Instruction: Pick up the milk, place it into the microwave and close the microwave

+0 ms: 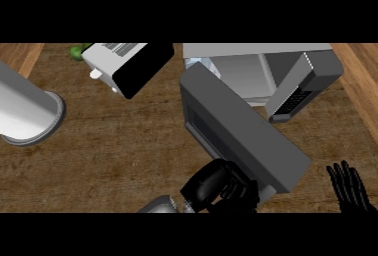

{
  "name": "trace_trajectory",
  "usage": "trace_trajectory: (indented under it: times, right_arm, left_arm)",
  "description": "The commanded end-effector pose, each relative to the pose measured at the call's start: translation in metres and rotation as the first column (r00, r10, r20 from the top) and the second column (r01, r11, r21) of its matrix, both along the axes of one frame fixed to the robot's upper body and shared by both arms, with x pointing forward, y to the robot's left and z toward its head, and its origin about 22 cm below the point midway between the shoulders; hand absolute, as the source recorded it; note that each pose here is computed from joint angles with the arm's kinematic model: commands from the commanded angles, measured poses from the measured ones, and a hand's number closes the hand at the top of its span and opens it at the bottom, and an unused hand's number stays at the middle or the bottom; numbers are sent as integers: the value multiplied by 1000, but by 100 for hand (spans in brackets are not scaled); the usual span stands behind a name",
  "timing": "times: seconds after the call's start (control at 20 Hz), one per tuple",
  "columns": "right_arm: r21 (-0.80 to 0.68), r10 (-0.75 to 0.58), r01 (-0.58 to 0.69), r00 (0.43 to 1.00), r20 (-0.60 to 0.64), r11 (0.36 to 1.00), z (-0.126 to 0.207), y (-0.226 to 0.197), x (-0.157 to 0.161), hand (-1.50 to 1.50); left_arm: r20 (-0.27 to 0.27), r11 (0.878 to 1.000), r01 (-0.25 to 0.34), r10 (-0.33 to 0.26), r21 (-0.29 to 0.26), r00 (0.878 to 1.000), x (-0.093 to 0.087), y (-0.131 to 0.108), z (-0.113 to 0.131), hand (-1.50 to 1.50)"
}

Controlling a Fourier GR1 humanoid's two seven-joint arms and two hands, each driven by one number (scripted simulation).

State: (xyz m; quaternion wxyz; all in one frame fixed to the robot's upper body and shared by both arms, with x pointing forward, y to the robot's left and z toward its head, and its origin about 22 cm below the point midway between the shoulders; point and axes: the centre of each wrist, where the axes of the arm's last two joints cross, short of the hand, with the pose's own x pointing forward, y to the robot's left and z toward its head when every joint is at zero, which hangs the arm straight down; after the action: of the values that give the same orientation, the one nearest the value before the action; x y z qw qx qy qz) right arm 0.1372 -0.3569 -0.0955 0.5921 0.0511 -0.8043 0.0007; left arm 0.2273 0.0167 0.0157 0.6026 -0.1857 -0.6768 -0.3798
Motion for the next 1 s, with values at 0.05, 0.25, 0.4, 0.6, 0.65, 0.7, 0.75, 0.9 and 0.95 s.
trace_trajectory:
  times: [0.05,0.25,0.4,0.6,0.65,0.7,0.75,0.9,0.95]
  right_arm:
    - [79,145,-158,979,142,984,21,8,12,-150]
    - [84,182,-196,972,150,977,35,15,18,-150]
    - [79,206,-221,965,165,972,50,23,27,-150]
    - [41,241,-252,954,178,967,64,24,30,-150]
    - [60,241,-254,956,167,965,63,21,23,-150]
    - [38,250,-260,952,174,965,74,17,29,-150]
    - [72,267,-282,949,170,957,71,27,29,-150]
    - [77,292,-309,940,176,948,75,29,26,-150]
    - [51,302,-313,940,158,948,83,21,24,-150]
  left_arm:
    - [-42,996,-31,35,86,998,1,-16,-16,150]
    - [-34,989,-144,144,27,989,15,-15,-16,150]
    - [-33,980,-186,184,-71,982,32,-16,-1,-150]
    - [-34,955,-251,248,-157,968,46,-15,6,-150]
    - [-17,938,-299,301,-173,953,53,-15,11,-150]
    - [-3,934,-318,322,-163,947,61,-14,12,150]
    - [-5,925,-338,343,-174,939,60,-15,12,-150]
    - [-19,889,-409,414,-205,910,75,-11,17,150]
    - [-3,884,-415,424,-216,905,77,-12,19,150]
